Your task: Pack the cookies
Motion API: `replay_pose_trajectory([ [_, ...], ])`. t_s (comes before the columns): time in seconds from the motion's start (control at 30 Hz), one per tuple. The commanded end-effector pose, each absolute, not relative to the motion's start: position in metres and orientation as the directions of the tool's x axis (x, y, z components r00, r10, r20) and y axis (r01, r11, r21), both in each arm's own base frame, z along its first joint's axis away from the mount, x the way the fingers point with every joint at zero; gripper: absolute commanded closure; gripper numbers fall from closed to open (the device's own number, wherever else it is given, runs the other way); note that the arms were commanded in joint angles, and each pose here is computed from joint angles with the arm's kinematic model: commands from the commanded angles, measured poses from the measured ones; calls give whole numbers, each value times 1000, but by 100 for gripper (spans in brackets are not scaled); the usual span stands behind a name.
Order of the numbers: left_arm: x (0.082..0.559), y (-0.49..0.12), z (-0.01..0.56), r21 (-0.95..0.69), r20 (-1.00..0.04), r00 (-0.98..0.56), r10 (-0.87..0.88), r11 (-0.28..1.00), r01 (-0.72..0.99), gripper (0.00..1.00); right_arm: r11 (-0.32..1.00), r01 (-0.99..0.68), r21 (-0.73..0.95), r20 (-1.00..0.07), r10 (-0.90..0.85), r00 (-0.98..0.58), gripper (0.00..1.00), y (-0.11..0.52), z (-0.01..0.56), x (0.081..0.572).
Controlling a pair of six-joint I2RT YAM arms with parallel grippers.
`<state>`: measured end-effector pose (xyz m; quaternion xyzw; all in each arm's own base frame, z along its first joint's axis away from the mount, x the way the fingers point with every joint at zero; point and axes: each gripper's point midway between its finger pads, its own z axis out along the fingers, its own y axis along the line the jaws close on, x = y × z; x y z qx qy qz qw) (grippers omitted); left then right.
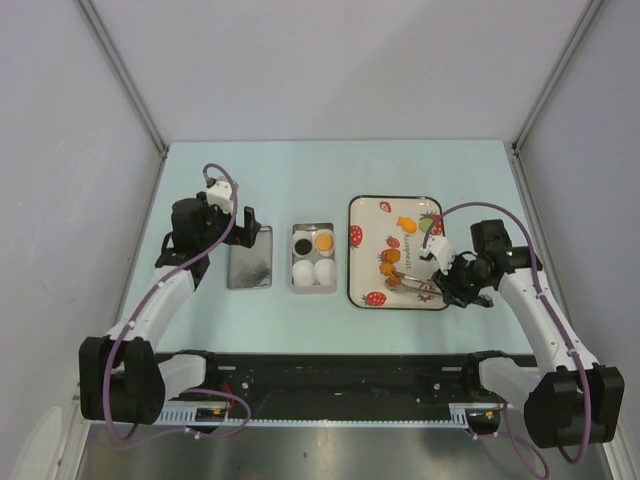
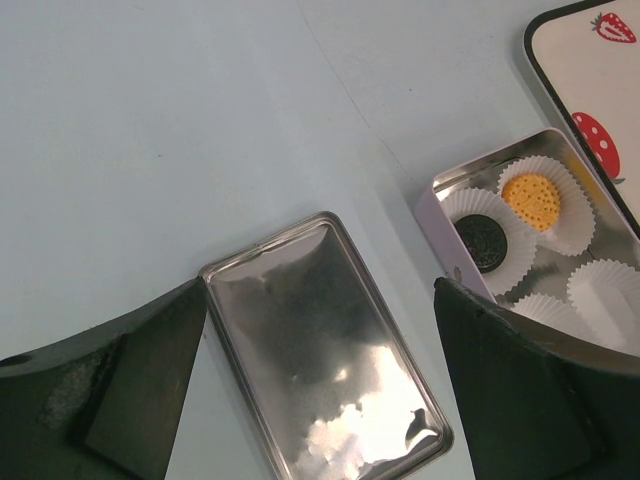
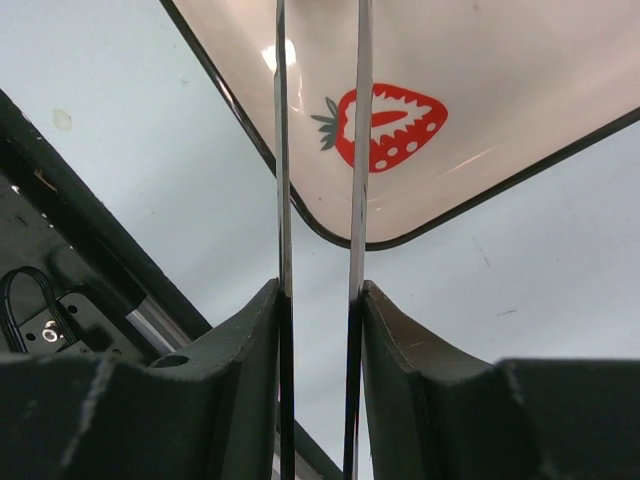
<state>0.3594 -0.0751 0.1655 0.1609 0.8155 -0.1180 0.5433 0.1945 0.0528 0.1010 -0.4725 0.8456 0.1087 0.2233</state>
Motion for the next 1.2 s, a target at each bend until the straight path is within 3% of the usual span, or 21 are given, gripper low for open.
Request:
replay_pose_trajectory([
  [0.0,368,-78,185,12,-942,-301,147,913,407,0,529,-847,-60,-570,-715,-406,87,65,130,211],
  [0.73,369,-80,182,6,-939,-310,147,910,415,0,400,-911,-96,-746,-635,-200,88,180,212,260],
  [1.17,370,-81,185,6,-942,-303,146,908,418,0,306,-949,-79,-747,-649,-147,87,245,196,278],
])
